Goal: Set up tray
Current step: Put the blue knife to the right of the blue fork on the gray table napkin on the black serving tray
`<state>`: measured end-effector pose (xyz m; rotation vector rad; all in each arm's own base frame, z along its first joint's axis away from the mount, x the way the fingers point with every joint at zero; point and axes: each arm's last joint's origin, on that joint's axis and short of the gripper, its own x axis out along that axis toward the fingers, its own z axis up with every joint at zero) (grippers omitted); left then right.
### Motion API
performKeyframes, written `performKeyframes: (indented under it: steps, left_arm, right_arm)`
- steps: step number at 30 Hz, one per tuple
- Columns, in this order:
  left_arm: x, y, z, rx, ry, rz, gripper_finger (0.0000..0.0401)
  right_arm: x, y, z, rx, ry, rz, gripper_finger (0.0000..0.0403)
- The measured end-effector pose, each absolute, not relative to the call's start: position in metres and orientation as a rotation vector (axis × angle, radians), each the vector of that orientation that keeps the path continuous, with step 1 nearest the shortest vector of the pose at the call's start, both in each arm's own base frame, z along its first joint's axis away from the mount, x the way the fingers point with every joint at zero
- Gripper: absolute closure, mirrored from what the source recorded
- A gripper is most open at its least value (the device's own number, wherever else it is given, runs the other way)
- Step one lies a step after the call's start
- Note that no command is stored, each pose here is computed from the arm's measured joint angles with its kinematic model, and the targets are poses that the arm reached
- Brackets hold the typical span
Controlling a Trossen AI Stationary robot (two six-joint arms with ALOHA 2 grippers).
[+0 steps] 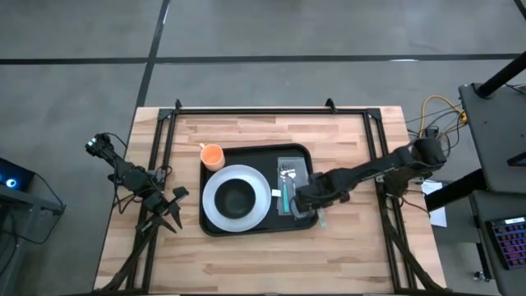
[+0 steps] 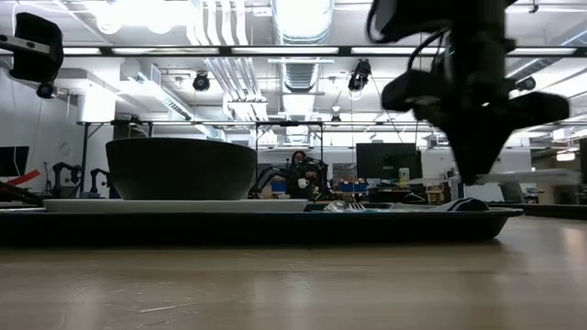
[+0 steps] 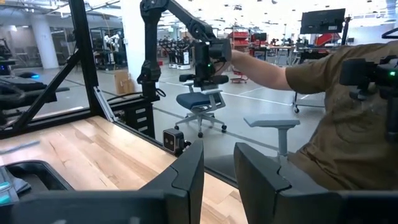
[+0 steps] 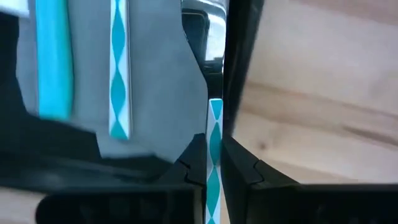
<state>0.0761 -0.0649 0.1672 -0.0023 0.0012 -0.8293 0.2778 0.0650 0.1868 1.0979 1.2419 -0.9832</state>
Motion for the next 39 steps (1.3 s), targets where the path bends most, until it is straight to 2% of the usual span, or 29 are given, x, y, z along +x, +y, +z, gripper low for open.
performKeyframes:
  steps: [15,32,39]
  left_arm:
    - [0.076,-0.065,0.167,-0.002,0.001,-0.829,0.033]
    - [0.076,-0.065,0.167,-0.002,0.001,-0.83,0.033]
    - [0.076,-0.065,0.167,-0.002,0.001,-0.829,0.033]
  right_arm:
    - [0.319,0.03,0.181,1.173,1.194,-1.071,0.039]
    - [0.338,0.004,0.129,1.157,1.327,-1.161,0.039]
    - [0.339,0.004,0.122,1.14,1.342,-1.18,0.0388]
